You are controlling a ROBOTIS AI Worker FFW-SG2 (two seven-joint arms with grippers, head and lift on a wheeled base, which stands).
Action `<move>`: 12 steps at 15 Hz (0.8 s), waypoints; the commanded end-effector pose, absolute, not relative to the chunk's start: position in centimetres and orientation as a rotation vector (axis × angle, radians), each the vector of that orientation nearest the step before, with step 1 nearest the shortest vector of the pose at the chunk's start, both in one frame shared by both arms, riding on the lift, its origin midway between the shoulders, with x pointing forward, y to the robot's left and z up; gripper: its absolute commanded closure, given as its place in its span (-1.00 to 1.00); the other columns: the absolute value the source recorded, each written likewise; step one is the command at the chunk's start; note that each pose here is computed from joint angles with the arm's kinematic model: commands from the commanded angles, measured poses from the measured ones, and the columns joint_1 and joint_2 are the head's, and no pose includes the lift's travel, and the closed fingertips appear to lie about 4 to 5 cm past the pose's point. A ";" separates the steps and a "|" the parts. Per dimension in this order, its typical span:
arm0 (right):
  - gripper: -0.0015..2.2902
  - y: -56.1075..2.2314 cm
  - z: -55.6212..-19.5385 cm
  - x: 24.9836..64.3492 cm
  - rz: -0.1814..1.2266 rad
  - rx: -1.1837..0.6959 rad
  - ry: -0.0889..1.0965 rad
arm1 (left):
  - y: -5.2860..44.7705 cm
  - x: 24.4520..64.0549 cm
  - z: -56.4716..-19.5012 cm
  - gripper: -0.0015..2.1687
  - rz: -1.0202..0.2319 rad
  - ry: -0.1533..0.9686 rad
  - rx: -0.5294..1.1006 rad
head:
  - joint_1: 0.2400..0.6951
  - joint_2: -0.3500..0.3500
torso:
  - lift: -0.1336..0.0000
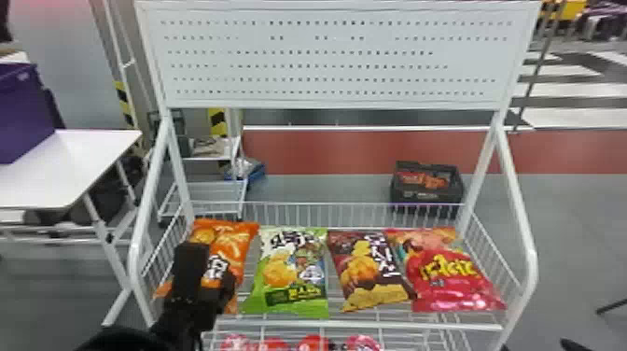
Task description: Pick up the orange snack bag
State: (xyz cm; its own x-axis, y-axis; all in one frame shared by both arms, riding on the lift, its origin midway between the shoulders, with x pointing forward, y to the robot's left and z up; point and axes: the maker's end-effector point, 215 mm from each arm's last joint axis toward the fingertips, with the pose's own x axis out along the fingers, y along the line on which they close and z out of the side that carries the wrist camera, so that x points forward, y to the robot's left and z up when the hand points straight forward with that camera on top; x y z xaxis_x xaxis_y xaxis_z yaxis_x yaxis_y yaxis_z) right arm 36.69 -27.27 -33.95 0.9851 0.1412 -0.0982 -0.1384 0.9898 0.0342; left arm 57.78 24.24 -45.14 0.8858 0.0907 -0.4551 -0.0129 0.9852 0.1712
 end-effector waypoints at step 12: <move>-0.87 -27.4 -33.9 37.1 0.136 0.030 0.095 | 23.0 56.3 -40.1 0.42 0.072 0.358 0.103 | 0.14 0.00 | 1.00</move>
State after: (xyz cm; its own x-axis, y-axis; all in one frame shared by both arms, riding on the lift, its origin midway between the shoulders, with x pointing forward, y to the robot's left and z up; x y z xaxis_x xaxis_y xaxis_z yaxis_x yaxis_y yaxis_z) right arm 37.00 -27.39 -33.94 0.9861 0.1372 -0.0939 -0.1343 0.9903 0.0369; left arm 56.60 23.33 -41.17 0.9239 0.0998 -0.3694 -0.0528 0.9894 0.1353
